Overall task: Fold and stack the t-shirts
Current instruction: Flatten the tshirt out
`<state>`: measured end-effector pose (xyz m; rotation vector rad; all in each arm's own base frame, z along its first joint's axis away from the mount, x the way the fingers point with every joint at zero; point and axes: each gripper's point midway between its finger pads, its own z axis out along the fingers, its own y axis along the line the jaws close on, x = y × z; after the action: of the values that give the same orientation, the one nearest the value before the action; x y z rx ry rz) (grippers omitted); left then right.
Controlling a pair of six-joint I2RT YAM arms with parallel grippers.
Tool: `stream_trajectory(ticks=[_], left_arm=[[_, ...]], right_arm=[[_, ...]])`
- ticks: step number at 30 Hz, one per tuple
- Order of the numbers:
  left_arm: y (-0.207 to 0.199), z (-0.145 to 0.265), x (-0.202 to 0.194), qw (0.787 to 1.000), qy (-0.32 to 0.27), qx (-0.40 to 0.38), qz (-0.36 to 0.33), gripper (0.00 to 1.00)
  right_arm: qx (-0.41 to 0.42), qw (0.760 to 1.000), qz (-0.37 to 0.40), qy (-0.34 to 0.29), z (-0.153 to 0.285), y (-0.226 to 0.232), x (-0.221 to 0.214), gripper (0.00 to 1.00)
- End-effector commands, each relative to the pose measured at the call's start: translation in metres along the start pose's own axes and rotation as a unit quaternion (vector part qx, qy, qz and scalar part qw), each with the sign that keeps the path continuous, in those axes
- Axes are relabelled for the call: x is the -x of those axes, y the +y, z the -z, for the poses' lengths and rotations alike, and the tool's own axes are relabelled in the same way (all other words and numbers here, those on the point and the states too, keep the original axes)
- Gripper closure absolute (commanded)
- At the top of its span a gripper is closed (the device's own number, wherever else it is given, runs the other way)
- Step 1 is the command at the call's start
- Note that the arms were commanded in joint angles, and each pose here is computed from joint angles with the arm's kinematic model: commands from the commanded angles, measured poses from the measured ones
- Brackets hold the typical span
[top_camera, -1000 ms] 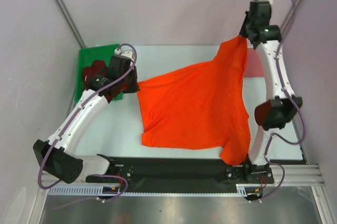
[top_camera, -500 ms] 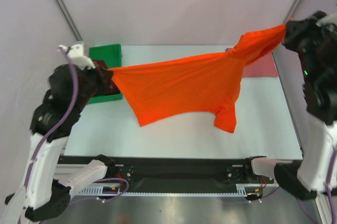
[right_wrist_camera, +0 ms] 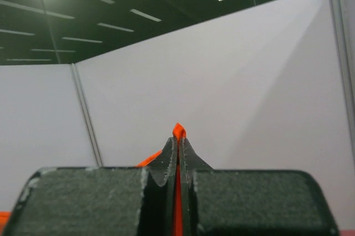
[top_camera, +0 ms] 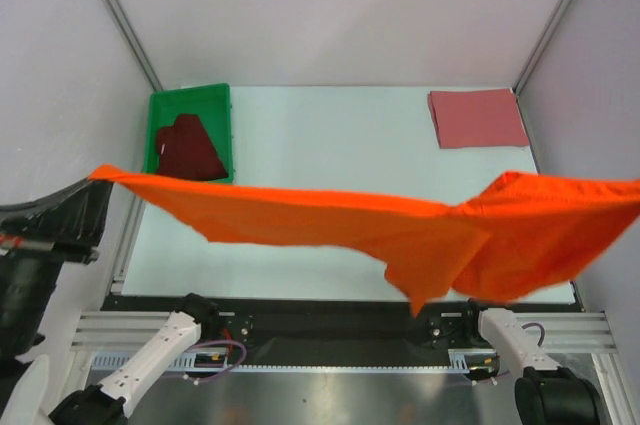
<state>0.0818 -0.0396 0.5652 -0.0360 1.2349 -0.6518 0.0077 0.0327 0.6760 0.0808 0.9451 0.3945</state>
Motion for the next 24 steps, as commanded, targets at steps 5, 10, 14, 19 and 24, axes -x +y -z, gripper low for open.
stream_trajectory(ticks=[5, 10, 14, 19, 24], left_arm=[[-0.012, 0.009, 0.027, 0.998, -0.060, -0.029, -0.006, 1.00], [0.022, -0.058, -0.051, 0.998, 0.044, 0.034, -0.012, 1.00], [0.059, -0.114, -0.139, 0.986, 0.141, 0.086, -0.023, 1.00], [0.114, -0.161, -0.254, 0.960, 0.233, 0.140, -0.069, 1.00], [0.171, -0.210, -0.358, 0.927, 0.306, 0.187, -0.114, 1.00]], right_arm=[[0.007, 1.000, -0.003, 0.030, 0.012, 0.007, -0.015, 1.00], [-0.062, 0.990, 0.012, 0.125, -0.033, -0.042, -0.086, 1.00], [-0.159, 0.964, 0.029, 0.211, -0.070, -0.105, -0.163, 1.00], [-0.207, 0.921, 0.007, 0.331, -0.073, -0.176, -0.337, 1.00], [-0.211, 0.902, 0.011, 0.377, -0.073, -0.215, -0.441, 1.00]])
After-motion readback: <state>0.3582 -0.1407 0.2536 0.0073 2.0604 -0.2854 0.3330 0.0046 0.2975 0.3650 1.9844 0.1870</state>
